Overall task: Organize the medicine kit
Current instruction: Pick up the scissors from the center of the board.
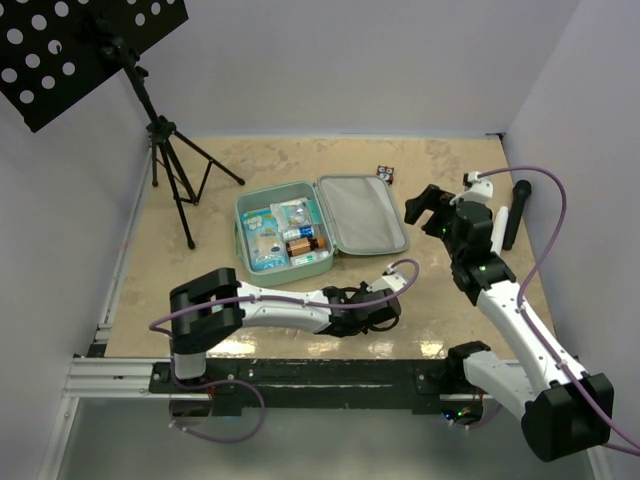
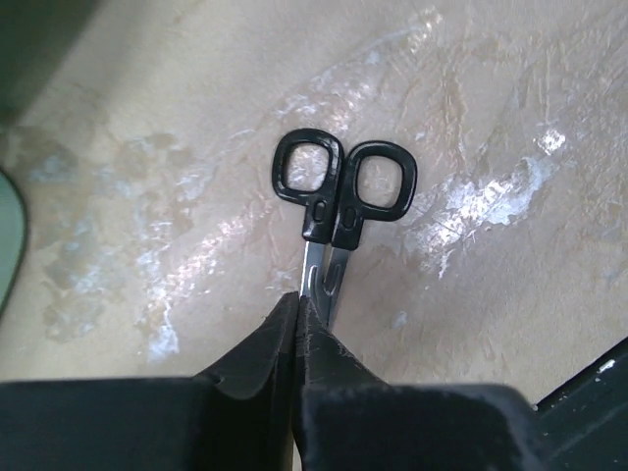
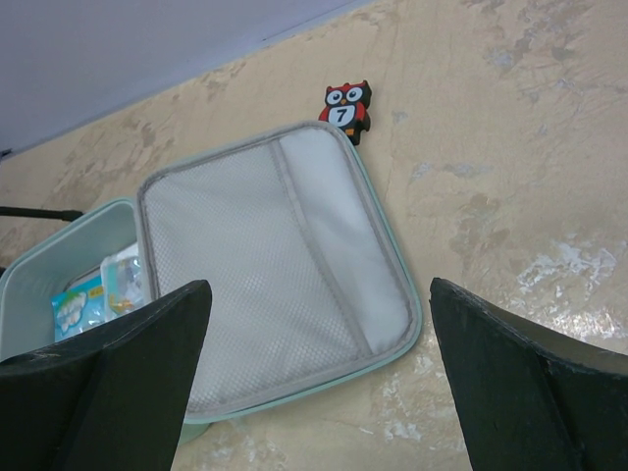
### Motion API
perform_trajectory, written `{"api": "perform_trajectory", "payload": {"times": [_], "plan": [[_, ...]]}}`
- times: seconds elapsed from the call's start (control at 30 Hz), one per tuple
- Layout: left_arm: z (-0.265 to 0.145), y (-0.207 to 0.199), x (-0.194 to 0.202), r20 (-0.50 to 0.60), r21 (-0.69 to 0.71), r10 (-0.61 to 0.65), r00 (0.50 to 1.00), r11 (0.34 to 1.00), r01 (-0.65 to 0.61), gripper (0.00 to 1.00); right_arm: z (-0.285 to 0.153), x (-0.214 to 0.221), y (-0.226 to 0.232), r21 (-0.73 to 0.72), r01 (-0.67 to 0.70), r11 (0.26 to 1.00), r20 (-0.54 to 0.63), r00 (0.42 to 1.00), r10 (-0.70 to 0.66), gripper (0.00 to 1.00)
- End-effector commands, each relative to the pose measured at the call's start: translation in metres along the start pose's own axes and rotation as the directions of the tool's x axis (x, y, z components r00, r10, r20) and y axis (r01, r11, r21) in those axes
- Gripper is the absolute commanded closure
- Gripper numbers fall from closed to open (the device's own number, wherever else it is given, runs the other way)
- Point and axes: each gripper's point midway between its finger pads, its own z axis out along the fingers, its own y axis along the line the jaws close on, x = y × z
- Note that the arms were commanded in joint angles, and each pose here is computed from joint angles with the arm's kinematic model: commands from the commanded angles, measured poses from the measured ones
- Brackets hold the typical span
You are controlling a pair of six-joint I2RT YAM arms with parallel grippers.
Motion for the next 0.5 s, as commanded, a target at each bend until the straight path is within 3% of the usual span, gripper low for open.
{"api": "perform_trajectory", "payload": {"times": [0.0, 0.2, 0.3, 0.33, 0.4, 0.47], "plan": [[-0.026, 0.019, -0.033, 0.09, -0.043, -0.036, 0.995, 0.998, 0.04, 1.0, 0.0, -0.024, 0.01, -0.017, -0.025, 1.0, 0.072, 0.997, 0.026, 0.02], [-0.019, 0.018, -0.021, 0.043, -0.03, -0.039, 0.998, 0.999, 0.041, 1.0, 0.0, -0.023, 0.009, -0.018, -0.024, 1.0, 0.067, 0.997, 0.025, 0.02], [-0.018, 0.013, -0.01, 0.017, 0.004, -0.031, 0.999, 1.0, 0.031, 0.62, 0.0, -0.021, 0.008, -0.017, -0.019, 1.0, 0.066, 0.998, 0.02, 0.02], [-0.017, 0.014, -0.006, 0.013, 0.007, -0.027, 1.0, 1.0, 0.027, 0.54, -0.001, -0.021, 0.008, -0.014, -0.018, 1.0, 0.065, 0.998, 0.019, 0.02], [-0.018, 0.012, -0.001, 0.01, 0.034, -0.013, 1.0, 0.999, 0.013, 0.44, -0.001, -0.022, 0.008, -0.015, -0.017, 1.0, 0.07, 0.997, 0.018, 0.02], [-0.019, 0.009, 0.003, 0.006, 0.061, 0.006, 1.0, 0.998, -0.007, 0.41, -0.001, -0.021, 0.007, -0.014, -0.016, 1.0, 0.067, 0.998, 0.017, 0.02]]}}
